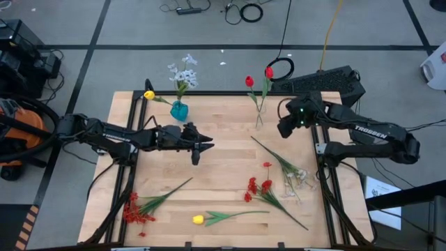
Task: Sort flowers into vase by color
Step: Put the left red flowers into the transparent vase
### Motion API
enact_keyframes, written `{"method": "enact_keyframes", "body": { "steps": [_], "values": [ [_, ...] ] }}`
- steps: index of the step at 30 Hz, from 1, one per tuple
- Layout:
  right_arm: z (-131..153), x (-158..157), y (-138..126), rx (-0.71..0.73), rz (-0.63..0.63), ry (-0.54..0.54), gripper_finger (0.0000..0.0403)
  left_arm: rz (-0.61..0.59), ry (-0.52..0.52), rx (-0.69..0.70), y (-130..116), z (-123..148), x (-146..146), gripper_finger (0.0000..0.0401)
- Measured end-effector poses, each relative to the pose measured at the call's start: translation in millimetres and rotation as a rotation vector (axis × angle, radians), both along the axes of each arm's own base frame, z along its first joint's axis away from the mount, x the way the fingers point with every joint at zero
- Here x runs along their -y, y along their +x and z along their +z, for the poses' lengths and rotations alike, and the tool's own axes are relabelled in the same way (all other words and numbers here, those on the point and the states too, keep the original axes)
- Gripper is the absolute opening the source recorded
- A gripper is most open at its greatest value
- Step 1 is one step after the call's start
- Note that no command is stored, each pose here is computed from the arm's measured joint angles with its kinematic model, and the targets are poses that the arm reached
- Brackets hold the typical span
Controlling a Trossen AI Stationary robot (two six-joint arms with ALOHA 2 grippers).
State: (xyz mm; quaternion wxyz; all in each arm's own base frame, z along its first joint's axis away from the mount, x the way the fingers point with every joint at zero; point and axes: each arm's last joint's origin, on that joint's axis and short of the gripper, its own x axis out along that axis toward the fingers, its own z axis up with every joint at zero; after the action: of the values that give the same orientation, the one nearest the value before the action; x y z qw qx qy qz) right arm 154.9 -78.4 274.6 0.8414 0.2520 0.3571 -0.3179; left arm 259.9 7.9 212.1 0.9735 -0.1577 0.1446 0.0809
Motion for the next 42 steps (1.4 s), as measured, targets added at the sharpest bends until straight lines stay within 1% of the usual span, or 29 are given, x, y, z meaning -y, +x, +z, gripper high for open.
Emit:
{"method": "enact_keyframes", "body": {
  "steps": [5, 6, 9, 12, 17, 21, 26, 28, 34, 38, 42],
  "values": [
    [-1, -11, 4, -0.004, 0.055, 0.015, 0.0013, 0.000, 0.012, -0.042, -1, -4, 7, 0.0132],
    [-1, -14, 5, -0.005, 0.057, 0.021, 0.0007, 0.003, 0.015, -0.053, -2, -5, 9, 0.0132],
    [-10, -23, 7, -0.024, 0.059, 0.025, 0.0007, 0.001, 0.023, -0.081, -3, -7, 14, 0.0132],
    [-28, -32, 10, -0.031, 0.074, 0.047, 0.0005, -0.017, 0.024, -0.095, -4, -9, 19, 0.0132],
    [-64, -48, 17, 0.051, 0.137, 0.072, 0.0002, -0.044, 0.027, -0.134, -6, -12, 26, 0.0132],
    [-81, -58, 21, 0.134, 0.183, 0.066, 0.0001, -0.025, -0.030, -0.170, -8, -16, 29, 0.0132],
    [-85, -65, 28, 0.310, 0.264, -0.002, 0.0001, 0.009, -0.042, -0.193, -9, -18, 31, 0.0132],
    [-83, -66, 30, 0.354, 0.283, -0.026, 0.0001, 0.018, -0.038, -0.191, -9, -18, 31, 0.0132],
    [-82, -66, 31, 0.370, 0.296, -0.044, 0.0001, 0.027, -0.044, -0.189, -9, -18, 31, 0.0132],
    [-82, -65, 31, 0.367, 0.290, -0.049, 0.0001, 0.080, -0.099, -0.203, -11, -20, 31, 0.0132],
    [-82, -64, 30, 0.359, 0.245, -0.088, 0.0001, 0.136, -0.138, -0.235, -13, -23, 29, 0.0132]
  ]
}}
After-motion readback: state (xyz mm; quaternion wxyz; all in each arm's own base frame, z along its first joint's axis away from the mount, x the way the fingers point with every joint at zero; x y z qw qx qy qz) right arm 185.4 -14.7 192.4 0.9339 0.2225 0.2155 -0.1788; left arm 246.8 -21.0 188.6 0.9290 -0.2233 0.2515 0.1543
